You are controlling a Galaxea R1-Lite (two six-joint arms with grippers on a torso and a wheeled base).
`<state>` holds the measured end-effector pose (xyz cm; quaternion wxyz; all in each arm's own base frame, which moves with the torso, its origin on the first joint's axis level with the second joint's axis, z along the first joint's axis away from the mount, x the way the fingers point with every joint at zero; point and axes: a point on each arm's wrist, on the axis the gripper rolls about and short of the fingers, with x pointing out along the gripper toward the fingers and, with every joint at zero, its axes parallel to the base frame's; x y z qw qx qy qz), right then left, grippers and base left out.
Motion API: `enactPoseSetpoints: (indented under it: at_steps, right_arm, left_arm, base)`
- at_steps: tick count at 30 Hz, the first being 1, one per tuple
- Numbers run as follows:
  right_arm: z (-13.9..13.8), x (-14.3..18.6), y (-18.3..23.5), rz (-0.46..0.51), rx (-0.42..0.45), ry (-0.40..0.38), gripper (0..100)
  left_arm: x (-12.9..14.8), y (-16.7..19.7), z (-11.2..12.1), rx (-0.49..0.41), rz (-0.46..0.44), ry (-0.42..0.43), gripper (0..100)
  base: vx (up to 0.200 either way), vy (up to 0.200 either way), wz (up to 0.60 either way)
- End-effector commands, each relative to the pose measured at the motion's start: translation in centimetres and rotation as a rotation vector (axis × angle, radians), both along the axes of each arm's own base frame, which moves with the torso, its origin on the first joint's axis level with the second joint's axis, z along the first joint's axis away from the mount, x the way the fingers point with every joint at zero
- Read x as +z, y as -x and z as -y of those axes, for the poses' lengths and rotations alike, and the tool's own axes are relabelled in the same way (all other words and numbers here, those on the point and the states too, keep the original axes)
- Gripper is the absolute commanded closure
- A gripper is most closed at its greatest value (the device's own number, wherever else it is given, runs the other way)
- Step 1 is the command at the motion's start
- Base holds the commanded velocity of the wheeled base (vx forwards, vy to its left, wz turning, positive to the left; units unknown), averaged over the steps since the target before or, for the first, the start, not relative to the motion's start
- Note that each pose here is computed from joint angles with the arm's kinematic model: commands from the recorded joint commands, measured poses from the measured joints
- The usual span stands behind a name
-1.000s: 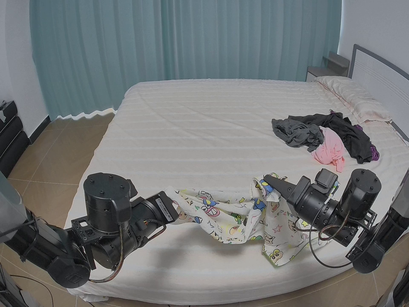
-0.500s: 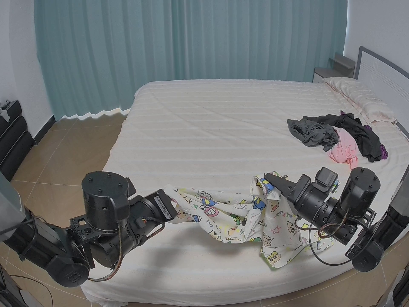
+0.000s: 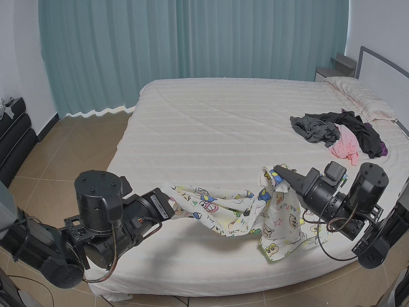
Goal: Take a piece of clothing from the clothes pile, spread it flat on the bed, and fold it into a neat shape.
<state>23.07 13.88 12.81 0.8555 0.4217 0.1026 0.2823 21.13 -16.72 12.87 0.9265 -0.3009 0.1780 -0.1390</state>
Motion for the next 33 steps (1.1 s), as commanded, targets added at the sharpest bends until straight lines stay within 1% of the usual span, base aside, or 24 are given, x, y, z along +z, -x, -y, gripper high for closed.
enactPoseSetpoints:
  at_steps: [1,3,4,5,7,8,10,11,12,15,17,18,19,20,21,23,26,28,30,33]
  right_arm:
    - [2.0,3.7,2.5,0.164,-0.022,-0.010,100]
    - [2.5,4.8,3.6,0.234,-0.024,0.010,100]
    - [2.9,5.7,4.5,0.281,-0.025,0.008,100]
    - [3.0,6.0,4.8,0.293,-0.023,0.006,100]
    - [3.8,7.8,6.4,0.355,-0.021,-0.011,100]
    - [4.3,8.5,7.2,0.374,-0.021,-0.016,100]
    - [4.3,8.5,7.2,0.374,-0.021,-0.016,100]
    - [5.2,11.0,8.8,0.445,0.000,-0.045,100]
    - [5.3,11.3,9.0,0.455,0.004,-0.048,100]
    - [7.0,14.0,11.1,0.547,-0.028,-0.081,100]
    - [7.9,15.3,12.9,0.623,-0.021,-0.091,100]
    - [8.2,15.8,13.4,0.646,-0.016,-0.086,100]
    - [8.5,16.9,13.9,0.661,0.000,-0.077,100]
    - [8.5,17.0,13.9,0.657,0.004,-0.075,100]
    - [8.8,17.7,14.5,0.648,0.008,-0.067,100]
    - [9.2,18.3,15.3,0.645,0.018,-0.063,100]
    - [9.4,19.6,15.6,0.667,0.003,-0.072,100]
    - [9.5,20.2,15.5,0.681,-0.016,-0.074,100]
    - [9.5,20.2,15.0,0.668,-0.028,-0.061,100]
    - [9.1,19.3,12.8,0.601,-0.069,-0.013,100]
  left_arm:
    - [2.7,1.8,-1.5,-0.003,0.074,0.028,100]
    - [3.7,2.7,-2.1,-0.004,0.099,0.014,100]
    - [4.4,3.2,-2.6,0.004,0.120,0.016,100]
    - [4.7,3.4,-2.8,0.007,0.127,0.019,100]
    - [6.0,4.5,-3.6,0.009,0.172,0.036,100]
    - [6.6,4.9,-4.0,0.006,0.195,0.038,100]
    - [6.6,4.9,-4.0,0.006,0.195,0.038,100]
    - [8.3,4.3,-4.3,0.000,0.251,0.034,100]
    - [8.5,4.3,-4.3,0.000,0.262,0.031,100]
    - [10.3,4.7,-3.6,-0.029,0.339,0.013,100]
    - [11.7,5.6,-4.1,-0.017,0.388,0.038,100]
    - [12.3,5.9,-4.3,-0.010,0.409,0.052,100]
    - [13.7,6.2,-4.8,0.001,0.440,0.058,100]
    - [13.8,6.3,-4.9,0.001,0.440,0.054,100]
    - [14.5,6.8,-5.2,-0.003,0.439,0.030,100]
    - [15.3,7.5,-5.7,-0.015,0.443,0.014,100]
    - [16.5,7.9,-5.9,-0.016,0.461,0.025,100]
    - [16.8,7.7,-5.9,-0.010,0.465,0.025,100]
    - [16.6,7.5,-5.9,-0.005,0.458,0.018,100]
    - [15.5,6.4,-5.4,0.009,0.418,-0.019,100]
  base:
    - [-0.200,0.000,0.00]
    - [-0.200,0.000,0.00]
    - [-0.200,0.000,0.00]
    - [-0.200,0.000,0.00]
    - [-0.200,0.000,0.00]
    - [0.000,0.000,0.00]
    - [0.000,0.000,0.00]
    - [0.000,0.000,0.00]
    - [0.000,0.000,0.00]
    - [0.000,0.000,0.00]
    - [0.000,0.000,0.00]
    - [0.000,0.000,0.00]
    - [0.000,0.000,0.00]
    - [0.000,0.000,0.00]
    - [0.000,0.000,0.00]
    - [0.000,0.000,0.00]
    - [0.000,0.000,0.00]
    - [0.000,0.000,0.00]
    - [0.000,0.000,0.00]
    - [0.000,0.000,0.00]
